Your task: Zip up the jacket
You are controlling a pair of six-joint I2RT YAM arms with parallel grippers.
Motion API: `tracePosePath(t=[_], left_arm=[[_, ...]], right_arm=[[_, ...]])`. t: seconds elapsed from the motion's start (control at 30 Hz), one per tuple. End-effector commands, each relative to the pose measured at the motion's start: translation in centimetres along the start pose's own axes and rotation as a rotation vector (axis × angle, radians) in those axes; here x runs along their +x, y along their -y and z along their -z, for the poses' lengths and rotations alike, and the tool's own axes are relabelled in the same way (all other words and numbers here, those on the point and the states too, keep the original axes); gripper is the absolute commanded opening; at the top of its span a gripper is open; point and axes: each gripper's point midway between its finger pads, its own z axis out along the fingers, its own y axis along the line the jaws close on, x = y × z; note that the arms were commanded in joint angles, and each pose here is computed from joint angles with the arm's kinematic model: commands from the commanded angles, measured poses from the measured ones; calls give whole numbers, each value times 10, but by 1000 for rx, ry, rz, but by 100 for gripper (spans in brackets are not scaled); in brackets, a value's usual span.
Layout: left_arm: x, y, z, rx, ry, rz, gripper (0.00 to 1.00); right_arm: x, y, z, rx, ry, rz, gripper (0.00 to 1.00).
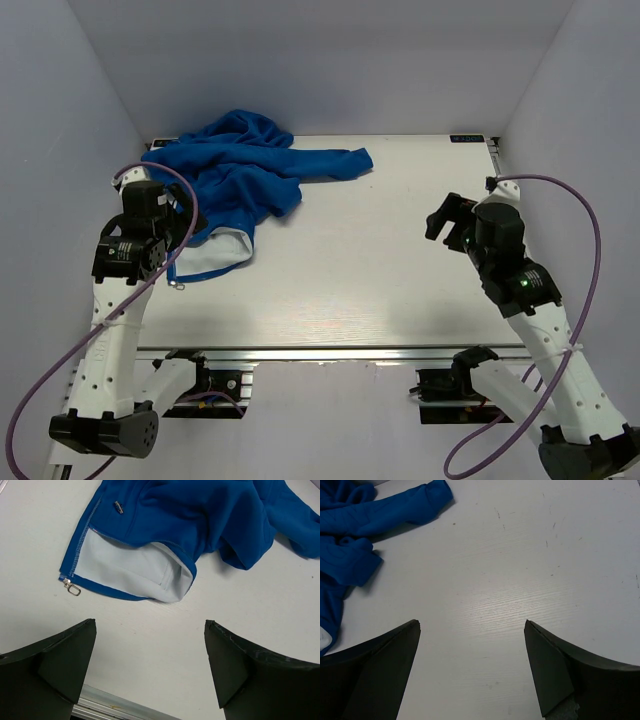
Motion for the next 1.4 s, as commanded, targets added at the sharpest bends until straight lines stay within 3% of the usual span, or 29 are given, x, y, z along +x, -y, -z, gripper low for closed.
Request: tracePosePath(t=[0.0, 0.23, 0.37, 0.6, 0.63, 0.73, 0.77, 0.8, 0.87, 0.93, 0.97, 1.03, 1.07, 1.17, 1.37], left_arm=[[-3, 2, 4, 22, 17, 4, 98], [-3, 11, -11, 38, 2, 17, 98], [-22, 33, -28, 93, 52, 53, 98], [-32, 98, -124, 181, -53, 65, 98], [-18, 99, -158, 145, -112, 47, 98], [-28, 117, -197, 148, -118, 7, 98], [-8, 114, -229, 112, -178, -14, 98], [-21, 127, -236, 143, -163, -35, 98], [2, 129, -275, 135, -230, -77, 98], [-3, 141, -293, 159, -223, -102, 98], [3, 146, -300, 181, -252, -102, 95], [17, 159, -317, 236, -299, -115, 38], [21, 164, -317, 254, -316, -112, 3], [21, 190, -293, 356, -300, -138, 0], [12, 262, -161, 466, -74, -319, 0]], right_arm=[[-9, -2, 7, -28, 50, 2, 89], [-9, -7, 8, -86, 92, 29, 89], [-4, -11, 1, -98, 70, 37, 89], [7, -8, -21, -41, -26, 74, 89], [9, -7, -23, -30, -36, 76, 89], [15, -1, -31, 7, -65, 83, 89], [18, 1, -34, 21, -75, 87, 89], [19, 2, -35, 26, -79, 92, 89], [21, 6, -39, 49, -87, 99, 89], [19, 6, -41, 56, -88, 106, 89], [20, 7, -42, 63, -93, 108, 89], [20, 7, -43, 64, -97, 111, 89], [21, 8, -43, 67, -99, 111, 89], [20, 8, -41, 65, -92, 107, 88], [22, 6, -36, 49, -89, 70, 88]])
